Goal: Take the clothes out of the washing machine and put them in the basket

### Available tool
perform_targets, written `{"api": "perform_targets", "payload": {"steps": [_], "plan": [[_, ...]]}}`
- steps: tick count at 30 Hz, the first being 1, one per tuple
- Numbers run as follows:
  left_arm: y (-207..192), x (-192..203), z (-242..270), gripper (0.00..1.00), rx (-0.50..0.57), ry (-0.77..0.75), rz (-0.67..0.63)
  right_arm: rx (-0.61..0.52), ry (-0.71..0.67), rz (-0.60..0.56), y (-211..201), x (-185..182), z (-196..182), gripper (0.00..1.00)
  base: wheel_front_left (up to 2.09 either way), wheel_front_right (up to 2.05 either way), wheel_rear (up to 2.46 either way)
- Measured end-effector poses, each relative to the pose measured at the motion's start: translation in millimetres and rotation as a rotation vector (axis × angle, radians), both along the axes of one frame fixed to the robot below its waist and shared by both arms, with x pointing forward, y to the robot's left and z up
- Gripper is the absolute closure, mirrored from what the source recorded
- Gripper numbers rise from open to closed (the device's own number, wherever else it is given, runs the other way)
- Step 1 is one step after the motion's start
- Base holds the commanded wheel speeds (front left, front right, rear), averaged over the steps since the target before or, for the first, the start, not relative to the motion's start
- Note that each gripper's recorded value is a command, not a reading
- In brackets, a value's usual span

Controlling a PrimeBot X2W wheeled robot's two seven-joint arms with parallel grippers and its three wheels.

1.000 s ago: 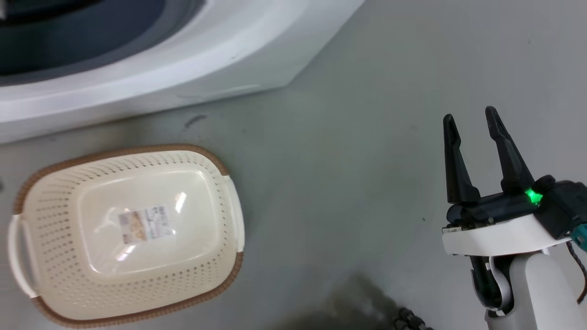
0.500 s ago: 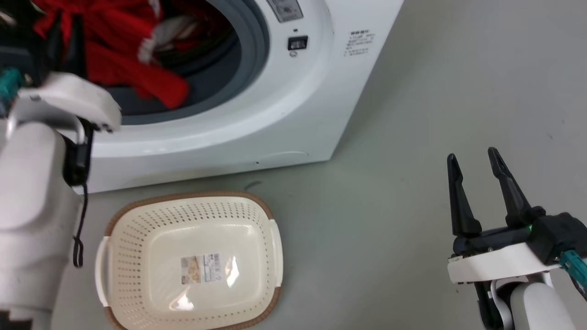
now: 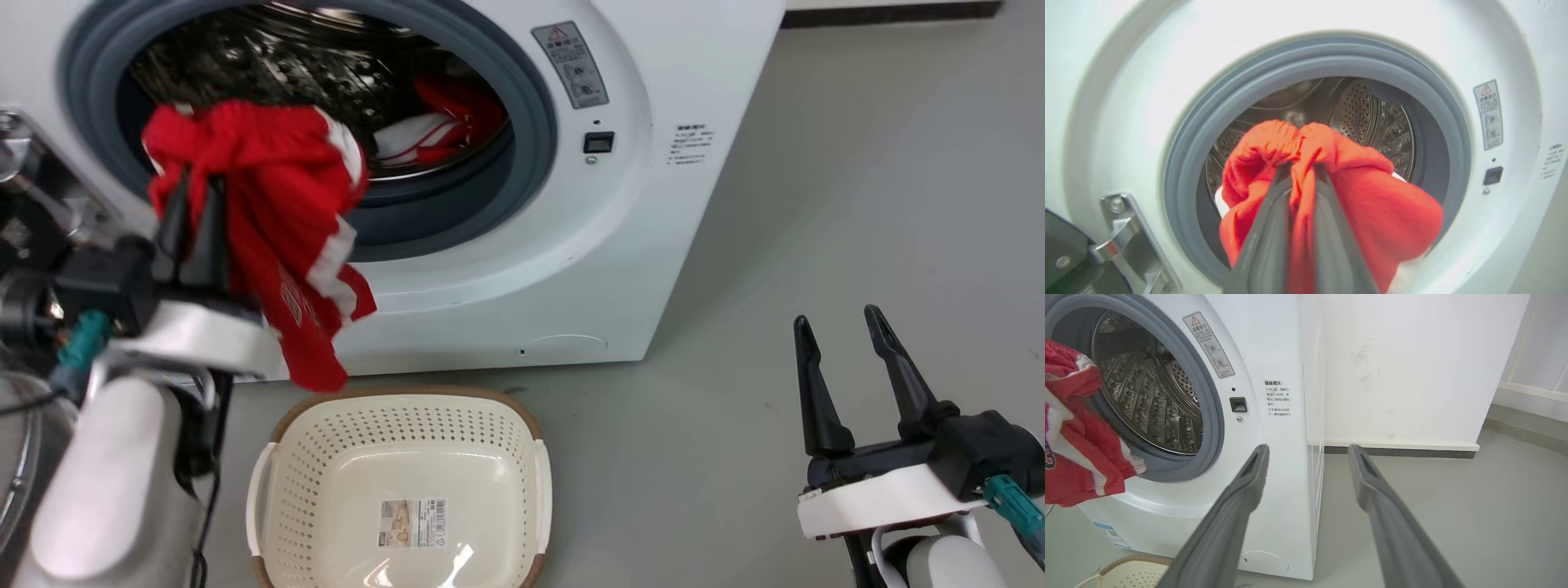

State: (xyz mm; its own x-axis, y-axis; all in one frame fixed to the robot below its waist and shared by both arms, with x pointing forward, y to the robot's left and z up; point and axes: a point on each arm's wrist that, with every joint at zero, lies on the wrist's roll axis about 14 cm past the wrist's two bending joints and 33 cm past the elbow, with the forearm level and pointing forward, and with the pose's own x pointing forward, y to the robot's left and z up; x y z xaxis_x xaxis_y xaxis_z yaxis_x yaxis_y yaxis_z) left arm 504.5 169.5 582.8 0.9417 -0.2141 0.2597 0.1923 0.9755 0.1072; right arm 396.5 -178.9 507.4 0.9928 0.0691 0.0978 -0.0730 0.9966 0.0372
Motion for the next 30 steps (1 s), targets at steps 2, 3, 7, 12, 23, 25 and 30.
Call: {"api": "perform_targets", "payload": {"steps": [2, 3, 7, 12, 23, 25, 30], "plan": [[1, -13, -12, 1.00, -0.007, 0.033, -0.004, 0.002, -0.006, 0.011, 4, 0, 2, 0.00, 0.00, 0.00, 0.00], [1, -19, -19, 1.00, -0.006, 0.052, -0.004, 0.002, -0.008, 0.015, 5, 1, 2, 0.00, 0.00, 0.00, 0.00], [6, -34, -47, 1.00, -0.017, 0.128, 0.009, -0.003, -0.003, 0.029, 10, 5, 0, 0.00, 0.00, 0.00, 0.00], [6, -50, -113, 1.00, -0.022, 0.317, 0.012, -0.017, 0.026, 0.044, 14, 10, -12, 0.00, 0.00, 0.00, 0.00], [1, -59, -244, 1.00, 0.005, 0.690, 0.019, -0.063, 0.099, 0.049, 14, 39, -48, 0.00, 0.00, 0.00, 0.00], [-1, -57, -264, 1.00, 0.018, 0.741, 0.014, -0.070, 0.110, 0.047, 12, 47, -56, 0.00, 0.00, 0.00, 0.00], [0, -56, -319, 1.00, 0.038, 0.883, 0.029, -0.088, 0.138, 0.007, -3, 66, -77, 0.00, 0.00, 0.00, 0.00]]}}
